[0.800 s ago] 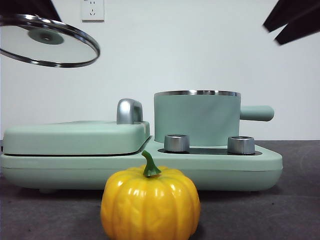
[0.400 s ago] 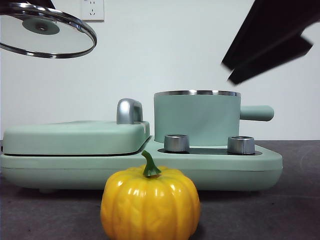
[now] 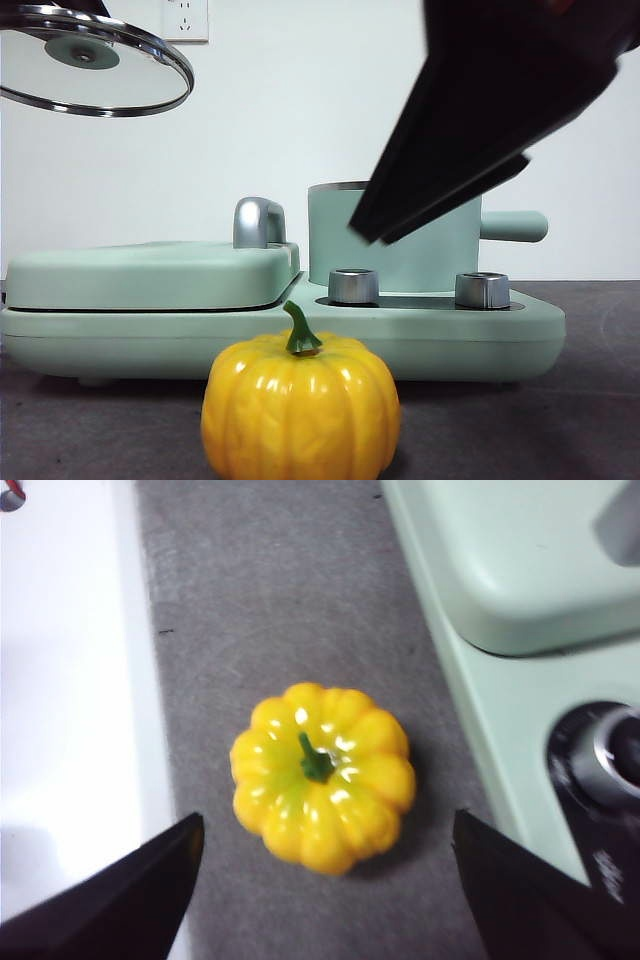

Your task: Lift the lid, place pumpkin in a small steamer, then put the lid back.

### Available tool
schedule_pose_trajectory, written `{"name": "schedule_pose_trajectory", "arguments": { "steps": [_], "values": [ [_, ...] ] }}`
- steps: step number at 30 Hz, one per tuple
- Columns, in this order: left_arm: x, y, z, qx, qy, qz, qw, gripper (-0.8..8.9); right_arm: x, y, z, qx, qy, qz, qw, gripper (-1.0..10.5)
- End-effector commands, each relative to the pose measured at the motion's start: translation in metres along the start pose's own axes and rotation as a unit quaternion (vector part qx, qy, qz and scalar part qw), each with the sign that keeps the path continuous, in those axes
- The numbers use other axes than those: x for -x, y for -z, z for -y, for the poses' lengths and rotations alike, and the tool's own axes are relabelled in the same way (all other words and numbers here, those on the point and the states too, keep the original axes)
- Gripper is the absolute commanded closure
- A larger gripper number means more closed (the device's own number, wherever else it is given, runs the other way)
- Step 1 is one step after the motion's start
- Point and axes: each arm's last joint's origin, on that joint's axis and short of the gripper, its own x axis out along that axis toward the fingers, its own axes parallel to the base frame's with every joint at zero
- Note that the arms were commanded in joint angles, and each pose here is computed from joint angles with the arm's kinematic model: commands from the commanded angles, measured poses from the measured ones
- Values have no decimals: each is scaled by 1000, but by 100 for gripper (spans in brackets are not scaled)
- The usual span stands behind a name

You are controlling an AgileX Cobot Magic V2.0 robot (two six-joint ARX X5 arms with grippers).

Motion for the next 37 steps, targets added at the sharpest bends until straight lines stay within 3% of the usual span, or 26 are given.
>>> {"name": "schedule_pose_trajectory", "arguments": {
  "steps": [1, 12, 29, 35, 37],
  "values": [
    [2, -7, 1, 1, 2, 22, 1000, 804, -11, -6, -1, 15, -8, -1, 1000, 533],
    [2, -7, 1, -1, 3, 22, 1000, 804, -47, -2, 2, 43, -11, -44, 998, 481],
    [2, -7, 1, -3, 2, 22, 1000, 804, -70, 3, 4, 43, -23, -65, 997, 481],
    [2, -7, 1, -3, 2, 22, 1000, 804, -71, 3, 2, 35, -27, -69, 997, 573],
    [2, -7, 1, -3, 2, 22, 1000, 804, -70, 2, 1, 16, -27, -73, 997, 574]
  ]
}}
